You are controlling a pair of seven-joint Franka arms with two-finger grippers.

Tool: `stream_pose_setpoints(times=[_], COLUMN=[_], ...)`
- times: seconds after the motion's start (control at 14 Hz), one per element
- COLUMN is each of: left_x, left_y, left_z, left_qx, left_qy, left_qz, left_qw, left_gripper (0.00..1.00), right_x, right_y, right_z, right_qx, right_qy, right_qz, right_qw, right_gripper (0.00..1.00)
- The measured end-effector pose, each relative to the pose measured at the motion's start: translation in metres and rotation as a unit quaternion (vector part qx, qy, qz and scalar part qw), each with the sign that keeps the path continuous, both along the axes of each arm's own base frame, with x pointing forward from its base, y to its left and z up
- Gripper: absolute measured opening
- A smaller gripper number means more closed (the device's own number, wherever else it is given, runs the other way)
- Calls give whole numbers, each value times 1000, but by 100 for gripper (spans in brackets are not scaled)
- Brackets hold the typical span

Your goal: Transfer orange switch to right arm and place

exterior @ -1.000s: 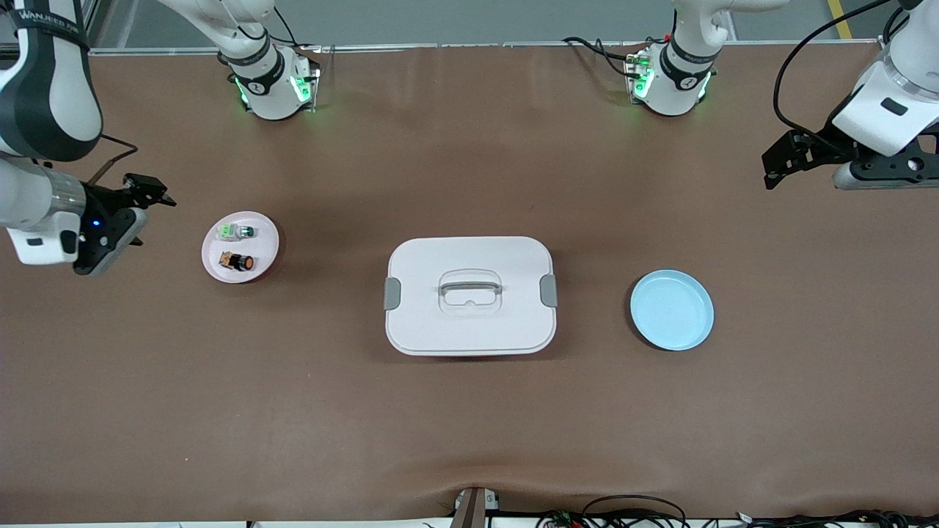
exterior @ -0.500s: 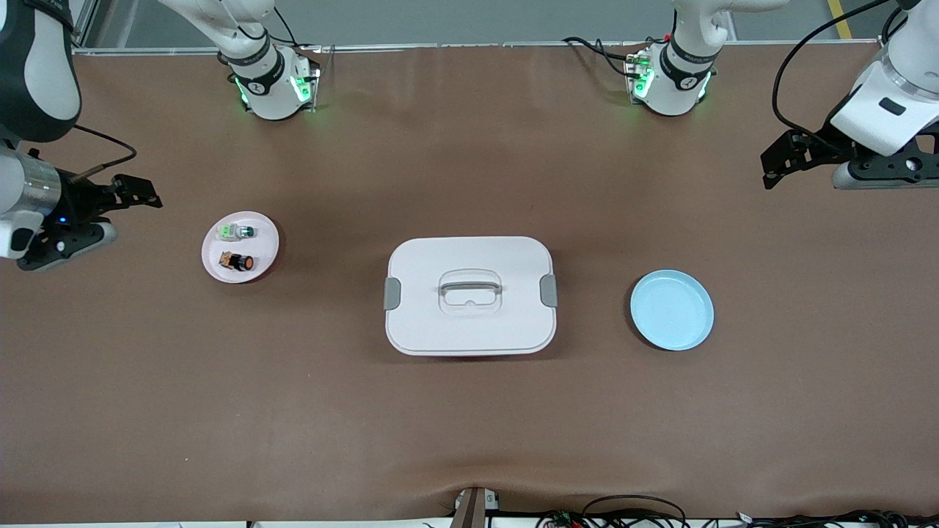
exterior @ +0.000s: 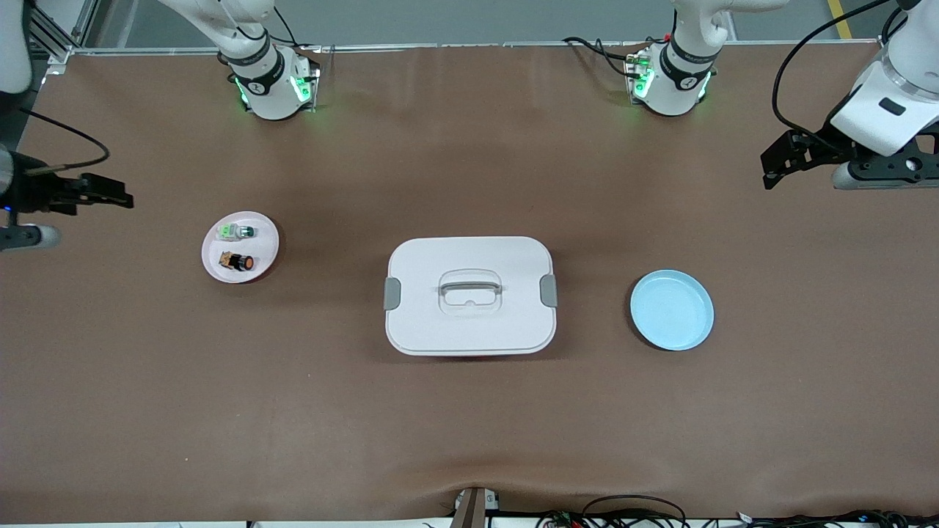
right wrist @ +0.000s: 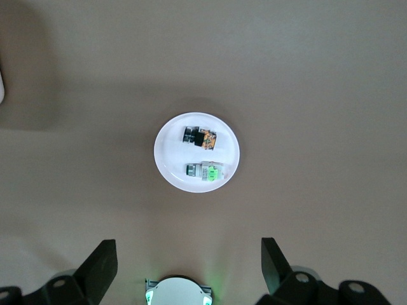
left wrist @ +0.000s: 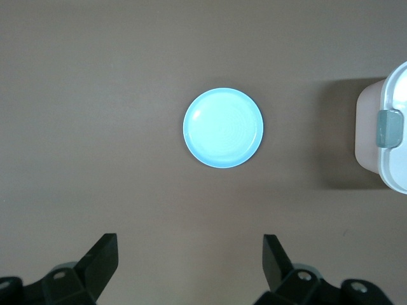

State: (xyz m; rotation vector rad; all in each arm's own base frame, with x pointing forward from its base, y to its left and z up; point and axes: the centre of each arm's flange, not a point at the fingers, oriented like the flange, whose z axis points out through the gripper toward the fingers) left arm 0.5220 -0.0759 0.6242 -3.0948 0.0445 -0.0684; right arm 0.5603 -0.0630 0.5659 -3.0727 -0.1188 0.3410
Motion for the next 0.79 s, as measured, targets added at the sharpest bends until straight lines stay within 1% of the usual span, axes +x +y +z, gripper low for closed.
stream_pose_setpoints(times=[0.21,0.5,0.64,0.79], left_x=[0,0,0,0], left_y=[0,0,0,0], left_z=[0,0,0,0], left_qx=[0,0,0,0], left_qy=[0,0,0,0], left_qz=[0,0,0,0], left_qw=[1000,1000,1000,1000], left_gripper=[100,100,100,100], right_x=[1,5,6,6], right_y=[-17,-17,-14,-12], right_z=[27,61,67,67], right_qx=[-9,-25,-26,-25], right_qy=[-28,-68,-75,-72], right_qz=[-42,-126,-134,-133], right_qw=[999,989,988,988], right_gripper=[100,100,100,100])
